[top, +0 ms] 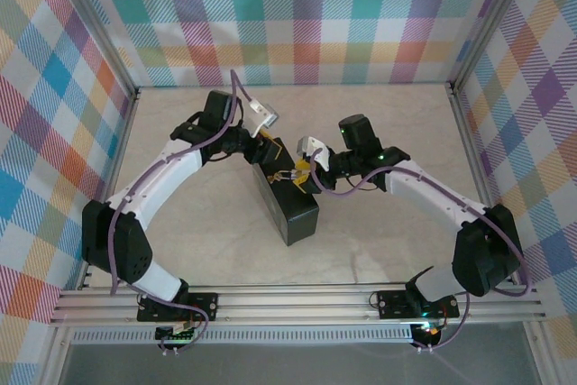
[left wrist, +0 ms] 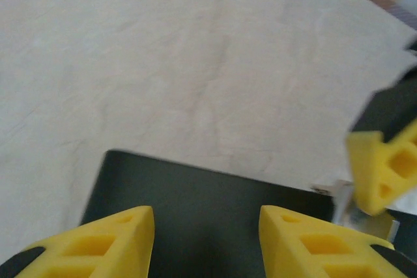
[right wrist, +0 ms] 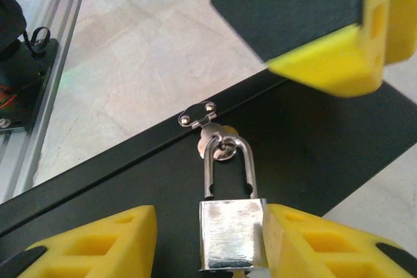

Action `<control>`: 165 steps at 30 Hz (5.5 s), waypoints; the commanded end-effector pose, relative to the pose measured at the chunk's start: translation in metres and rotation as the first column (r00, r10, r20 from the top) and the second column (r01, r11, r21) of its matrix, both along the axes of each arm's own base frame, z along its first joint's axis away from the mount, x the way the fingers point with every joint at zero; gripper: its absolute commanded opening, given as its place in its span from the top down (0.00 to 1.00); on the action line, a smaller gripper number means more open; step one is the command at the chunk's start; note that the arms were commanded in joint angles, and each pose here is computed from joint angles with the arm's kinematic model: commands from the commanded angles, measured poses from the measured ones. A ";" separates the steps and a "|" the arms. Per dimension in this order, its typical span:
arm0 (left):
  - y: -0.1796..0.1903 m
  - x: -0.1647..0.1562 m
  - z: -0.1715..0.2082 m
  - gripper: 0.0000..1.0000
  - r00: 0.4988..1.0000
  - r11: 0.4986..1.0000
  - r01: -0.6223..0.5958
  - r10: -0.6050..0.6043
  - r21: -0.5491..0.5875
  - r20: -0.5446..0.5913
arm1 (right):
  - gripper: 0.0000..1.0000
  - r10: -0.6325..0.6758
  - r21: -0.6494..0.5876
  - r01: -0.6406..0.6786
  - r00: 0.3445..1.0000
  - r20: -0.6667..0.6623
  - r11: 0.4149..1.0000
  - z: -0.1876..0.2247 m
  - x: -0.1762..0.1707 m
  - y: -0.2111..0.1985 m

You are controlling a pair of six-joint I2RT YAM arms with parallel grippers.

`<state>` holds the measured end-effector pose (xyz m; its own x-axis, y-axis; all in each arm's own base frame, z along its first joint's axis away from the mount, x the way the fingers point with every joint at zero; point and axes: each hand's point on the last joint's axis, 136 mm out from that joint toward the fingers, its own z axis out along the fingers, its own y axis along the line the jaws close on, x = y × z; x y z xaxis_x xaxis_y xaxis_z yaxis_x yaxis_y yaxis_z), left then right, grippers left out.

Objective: Unlock a padlock with a key

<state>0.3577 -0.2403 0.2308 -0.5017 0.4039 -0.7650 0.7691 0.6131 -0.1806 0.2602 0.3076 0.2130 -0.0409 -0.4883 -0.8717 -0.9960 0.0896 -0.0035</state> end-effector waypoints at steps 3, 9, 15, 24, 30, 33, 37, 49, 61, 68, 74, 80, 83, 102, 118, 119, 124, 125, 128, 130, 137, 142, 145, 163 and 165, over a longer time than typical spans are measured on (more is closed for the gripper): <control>0.044 0.016 0.009 0.55 0.943 0.943 -0.334 0.334 0.015 -0.001 | 0.54 0.067 -0.004 -0.067 0.998 -0.010 0.998 -0.004 -0.008 0.004; 0.055 0.010 0.006 0.55 0.918 0.918 -0.397 0.397 0.004 -0.005 | 0.54 0.049 -0.017 -0.049 0.999 -0.007 0.999 -0.012 0.001 0.007; 0.058 0.006 -0.004 0.56 0.916 0.916 -0.401 0.402 0.022 -0.021 | 0.51 0.016 -0.017 -0.015 0.999 0.052 1.000 -0.006 0.010 0.005; 0.057 0.001 -0.009 0.57 0.918 0.918 -0.395 0.396 0.019 -0.039 | 0.48 0.016 -0.040 -0.013 0.997 0.075 0.999 -0.009 0.016 0.004; 0.060 -0.006 -0.017 0.58 0.917 0.919 -0.392 0.394 0.045 -0.054 | 0.47 0.033 -0.039 -0.029 0.994 0.100 0.999 -0.004 0.021 0.001; 0.061 -0.006 -0.021 0.58 0.917 0.918 -0.393 0.395 0.048 -0.058 | 0.45 0.043 -0.019 -0.042 0.993 0.107 0.999 0.004 0.022 0.000; 0.059 -0.005 -0.020 0.58 0.918 0.920 -0.390 0.392 0.038 -0.057 | 0.44 0.077 -0.026 -0.075 0.992 0.098 0.997 0.005 0.022 0.000; 0.061 -0.004 -0.023 0.59 0.911 0.914 -0.404 0.406 0.046 -0.065 | 0.46 0.149 -0.035 -0.149 0.989 0.005 0.988 -0.008 0.018 0.007; 0.058 -0.003 -0.032 0.59 0.920 0.923 -0.381 0.385 0.059 -0.070 | 0.76 0.166 0.024 -0.165 0.975 -0.149 0.986 0.006 0.001 0.005; 0.054 0.000 -0.034 0.60 0.926 0.929 -0.367 0.370 0.053 -0.073 | 0.85 0.127 0.086 -0.105 0.935 -0.331 0.991 0.034 -0.009 0.002; 0.049 0.002 -0.029 0.60 0.930 0.933 -0.358 0.359 0.022 -0.077 | 0.88 -0.009 0.088 0.074 0.812 -0.584 0.993 0.042 0.001 0.006; 0.046 0.001 -0.026 0.60 0.933 0.936 -0.351 0.351 0.009 -0.078 | 0.90 -0.141 0.047 0.304 0.567 -0.812 0.951 0.042 0.022 0.006; 0.045 0.001 -0.023 0.60 0.934 0.937 -0.349 0.348 0.001 -0.078 | 0.90 -0.153 0.017 0.368 0.430 -0.890 0.930 0.039 0.026 0.007; 0.038 -0.003 -0.025 0.61 0.922 0.930 -0.367 0.366 0.017 -0.127 | 0.96 -0.235 -0.047 0.744 0.150 -0.960 0.667 0.042 0.042 -0.005; 0.026 0.022 0.000 0.60 0.888 0.892 -0.448 0.437 -0.054 -0.145 | 0.93 -0.314 -0.058 0.797 0.169 -0.934 0.601 0.049 0.034 0.004; 0.025 0.025 0.000 0.60 0.884 0.889 -0.454 0.442 -0.054 -0.152 | 0.93 -0.319 -0.054 0.797 0.178 -0.931 0.602 0.047 0.034 0.005; 0.026 0.041 -0.013 0.60 0.856 0.869 -0.495 0.487 -0.004 -0.173 | 0.90 -0.332 -0.016 0.781 0.247 -0.910 0.624 0.043 0.032 0.016; 0.027 0.044 -0.014 0.60 0.851 0.864 -0.504 0.496 -0.001 -0.171 | 0.90 -0.335 -0.013 0.778 0.255 -0.907 0.628 0.042 0.032 0.017; 0.030 0.054 -0.016 0.60 0.839 0.852 -0.524 0.517 0.005 -0.167 | 0.89 -0.353 -0.027 0.771 0.259 -0.899 0.636 0.034 0.034 0.022; 0.031 0.060 -0.017 0.60 0.837 0.849 -0.529 0.523 0.008 -0.162 | 0.88 -0.361 -0.038 0.766 0.258 -0.896 0.642 0.028 0.035 0.024; 0.032 0.065 -0.033 0.60 0.842 0.858 -0.511 0.511 0.046 -0.174 | 0.84 -0.391 -0.076 0.745 0.257 -0.884 0.663 0.011 0.039 0.032; 0.032 0.062 -0.040 0.62 0.845 0.865 -0.500 0.499 0.051 -0.193 | 0.81 -0.426 -0.067 0.699 0.354 -0.832 0.712 0.009 0.040 0.037; 0.034 0.061 -0.040 0.62 0.844 0.865 -0.499 0.499 0.049 -0.198 | 0.81 -0.411 -0.044 0.612 0.475 -0.779 0.790 0.011 0.033 0.044; 0.030 0.052 -0.050 0.68 0.848 0.883 -0.466 0.463 0.053 -0.257 | 0.81 -0.199 -0.030 0.233 0.750 -0.631 0.972 -0.001 0.011 0.071; 0.029 0.052 -0.051 0.68 0.848 0.883 -0.466 0.463 0.052 -0.259 | 0.81 -0.178 -0.042 0.196 0.761 -0.624 0.980 -0.003 0.009 0.072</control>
<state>0.4319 -0.1904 0.1983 -0.7557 0.0094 -0.6548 0.2569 0.9240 -0.2832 0.2970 0.3622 0.2200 -0.7781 -0.2338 -0.5830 -0.6215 0.4204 0.6610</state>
